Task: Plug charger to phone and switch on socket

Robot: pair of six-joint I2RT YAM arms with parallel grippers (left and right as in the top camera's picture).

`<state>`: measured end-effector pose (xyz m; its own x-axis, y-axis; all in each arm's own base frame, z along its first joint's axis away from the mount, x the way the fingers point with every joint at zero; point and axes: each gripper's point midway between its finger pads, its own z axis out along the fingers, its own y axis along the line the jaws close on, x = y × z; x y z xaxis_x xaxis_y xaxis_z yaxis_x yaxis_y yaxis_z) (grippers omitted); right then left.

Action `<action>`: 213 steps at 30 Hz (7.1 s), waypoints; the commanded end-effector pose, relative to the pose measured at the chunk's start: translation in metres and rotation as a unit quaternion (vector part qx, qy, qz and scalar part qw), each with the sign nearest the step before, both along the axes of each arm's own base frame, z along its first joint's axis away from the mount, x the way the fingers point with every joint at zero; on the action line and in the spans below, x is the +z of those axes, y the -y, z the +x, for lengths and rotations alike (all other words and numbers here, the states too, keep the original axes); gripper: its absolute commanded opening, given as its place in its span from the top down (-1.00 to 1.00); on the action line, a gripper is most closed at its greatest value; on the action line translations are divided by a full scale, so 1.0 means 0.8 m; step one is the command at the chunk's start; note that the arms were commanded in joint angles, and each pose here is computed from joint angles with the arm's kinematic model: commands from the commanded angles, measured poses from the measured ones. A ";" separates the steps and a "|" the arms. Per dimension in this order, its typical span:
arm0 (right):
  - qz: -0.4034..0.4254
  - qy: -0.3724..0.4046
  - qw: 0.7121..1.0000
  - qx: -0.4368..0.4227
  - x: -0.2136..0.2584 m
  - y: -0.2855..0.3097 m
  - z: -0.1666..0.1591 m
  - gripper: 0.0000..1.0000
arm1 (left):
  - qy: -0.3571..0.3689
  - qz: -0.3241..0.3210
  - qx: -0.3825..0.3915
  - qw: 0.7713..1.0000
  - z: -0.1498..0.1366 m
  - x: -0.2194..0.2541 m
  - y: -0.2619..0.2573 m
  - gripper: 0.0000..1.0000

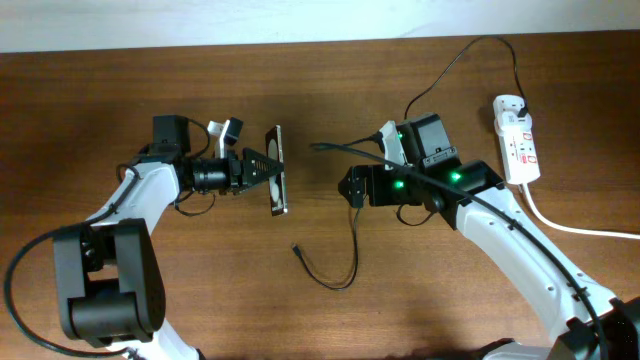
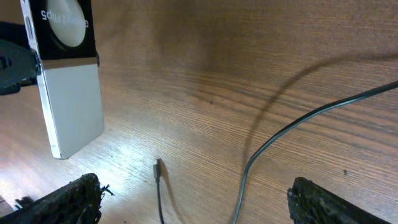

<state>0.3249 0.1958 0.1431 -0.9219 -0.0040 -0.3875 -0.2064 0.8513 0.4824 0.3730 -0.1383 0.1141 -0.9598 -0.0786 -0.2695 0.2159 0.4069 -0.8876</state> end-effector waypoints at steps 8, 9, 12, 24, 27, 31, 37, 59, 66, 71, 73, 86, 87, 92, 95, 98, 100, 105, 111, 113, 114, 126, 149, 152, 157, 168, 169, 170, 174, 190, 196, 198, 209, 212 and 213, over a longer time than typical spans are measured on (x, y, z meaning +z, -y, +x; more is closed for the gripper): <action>0.020 0.000 1.000 -0.004 0.010 -0.020 0.000 -0.96 | 0.032 -0.018 -0.010 0.999 0.002 0.026 0.003 -0.49; 0.021 0.005 1.000 0.002 0.011 -0.025 -0.001 -0.96 | 0.032 -0.018 -0.010 0.999 0.002 0.026 0.003 -0.49; 0.027 0.020 0.999 0.018 0.017 -0.042 -0.003 -0.96 | 0.031 -0.018 -0.010 0.999 0.001 0.026 0.003 -0.49; 0.006 0.000 1.000 0.012 -0.036 -0.102 -0.005 -0.98 | 0.036 -0.018 -0.033 0.999 -0.006 0.026 0.024 -0.50; 0.024 0.012 0.999 0.035 -0.044 -0.134 -0.005 -0.96 | 0.039 -0.018 -0.038 0.998 -0.006 0.027 0.028 -0.50; 0.040 0.034 0.997 0.052 -0.035 -0.155 -0.007 -0.95 | 0.039 -0.019 -0.038 0.998 -0.006 0.027 0.028 -0.50; 0.028 0.026 0.998 0.042 -0.040 -0.144 -0.005 -0.94 | 0.039 -0.019 -0.038 0.998 -0.006 0.027 0.028 -0.50; 0.146 0.014 0.975 -0.165 0.034 -0.106 0.058 -0.98 | 0.039 -0.018 -0.038 0.998 -0.006 0.027 0.028 -0.50; 0.182 0.016 0.945 -0.273 0.032 -0.095 0.093 -0.95 | 0.039 -0.019 -0.038 0.998 -0.006 0.027 0.028 -0.50; 0.183 0.012 0.944 -0.276 0.020 -0.103 0.097 -0.83 | 0.039 -0.019 -0.038 0.998 -0.006 0.027 0.028 -0.51; 0.177 0.007 0.945 -0.276 0.013 -0.104 0.096 -0.80 | 0.039 -0.019 -0.038 0.998 -0.007 0.027 0.028 -0.51; 0.154 -0.032 0.949 -0.275 -0.009 -0.110 0.074 -0.57 | 0.053 -0.018 -0.064 0.996 -0.014 0.027 0.048 -0.50; 0.155 -0.036 0.947 -0.280 -0.009 -0.110 0.073 -0.55 | 0.052 -0.018 -0.065 0.996 -0.015 0.027 0.050 -0.51; 0.162 -0.062 0.936 -0.306 -0.015 -0.107 0.069 -0.44 | 0.085 -0.013 -0.090 0.992 -0.019 0.028 0.065 -0.50; 0.156 -0.065 0.936 -0.308 -0.018 -0.105 0.067 -0.31 | 0.092 0.010 -0.092 0.991 -0.018 0.020 0.071 -0.50; 0.153 -0.061 0.935 -0.313 -0.018 -0.102 0.069 0.03 | 0.093 0.010 -0.095 0.991 -0.019 0.020 0.073 -0.50; 0.152 -0.062 0.935 -0.313 -0.019 -0.101 0.069 0.27 | 0.093 0.010 -0.095 0.991 -0.019 0.020 0.073 -0.50; 0.141 -0.071 0.936 -0.314 -0.025 -0.098 0.064 0.43 | 0.093 0.010 -0.095 0.991 -0.019 0.020 0.073 -0.51; 0.132 -0.077 0.936 -0.316 -0.030 -0.096 0.060 0.62 | 0.092 0.008 -0.096 0.991 -0.019 0.020 0.074 -0.58; 0.132 -0.077 0.936 -0.316 -0.030 -0.096 0.060 0.70 | 0.091 0.008 -0.096 0.991 -0.020 0.020 0.074 -0.62; 0.132 -0.076 0.936 -0.316 -0.030 -0.096 0.060 0.76 | 0.091 0.008 -0.095 0.991 -0.020 0.020 0.074 -0.64; 0.109 -0.057 0.972 -0.202 -0.029 -0.096 0.054 0.92 | 0.085 0.010 -0.077 0.993 -0.012 0.019 0.056 -0.87; 0.259 0.049 0.942 0.208 0.046 -0.083 0.016 0.92 | 0.157 -0.119 -0.134 0.971 -0.038 0.073 0.062 -0.93; 0.257 0.058 0.941 0.214 0.046 -0.083 0.016 0.92 | 0.159 -0.136 -0.149 0.967 -0.046 0.079 0.073 -0.91; 0.285 0.070 0.938 0.184 0.069 -0.087 0.037 0.92 | 0.165 -0.139 -0.171 0.961 -0.056 0.080 0.090 -0.81; 0.295 0.040 0.950 0.090 0.074 -0.084 0.067 0.92 | 0.177 -0.180 -0.188 0.949 -0.064 0.098 0.096 -0.38; 0.293 0.036 0.951 0.088 0.072 -0.084 0.066 0.92 | 0.177 -0.180 -0.188 0.949 -0.064 0.098 0.096 -0.35; 0.293 0.035 0.951 0.089 0.072 -0.084 0.065 0.92 | 0.177 -0.180 -0.188 0.949 -0.064 0.098 0.096 -0.32; 0.285 0.036 0.954 0.090 0.069 -0.094 0.062 0.92 | 0.177 -0.180 -0.188 0.949 -0.064 0.098 0.096 -0.18; 0.252 0.058 0.961 0.101 0.056 -0.097 0.060 0.19 | 0.174 -0.136 -0.177 0.959 -0.055 0.079 0.096 1.00; 0.237 0.020 0.971 0.038 0.035 -0.042 0.078 -0.41 | 0.096 0.100 -0.074 0.988 -0.007 -0.013 0.064 1.00; 0.192 -0.037 0.980 -0.024 0.000 -0.008 0.074 -0.70 | 0.043 0.203 -0.004 0.978 0.010 -0.050 0.033 1.00; -0.095 -0.219 0.963 -0.124 -0.112 0.106 -0.034 -0.97 | -0.014 0.408 0.103 0.907 0.010 -0.100 0.000 1.00; -0.098 -0.223 0.962 -0.124 -0.116 0.108 -0.038 -0.97 | -0.003 0.423 0.098 0.901 0.008 -0.101 0.007 1.00; -0.098 -0.224 0.962 -0.124 -0.116 0.107 -0.038 -0.97 | 0.001 0.423 0.095 0.901 0.008 -0.101 0.011 0.99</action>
<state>0.2964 0.1175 0.0567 -0.9759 0.2134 0.0455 0.2157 0.9125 0.3476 0.3741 -0.1582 0.0369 -0.9614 -0.0069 -0.2751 0.0934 0.9321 -0.3500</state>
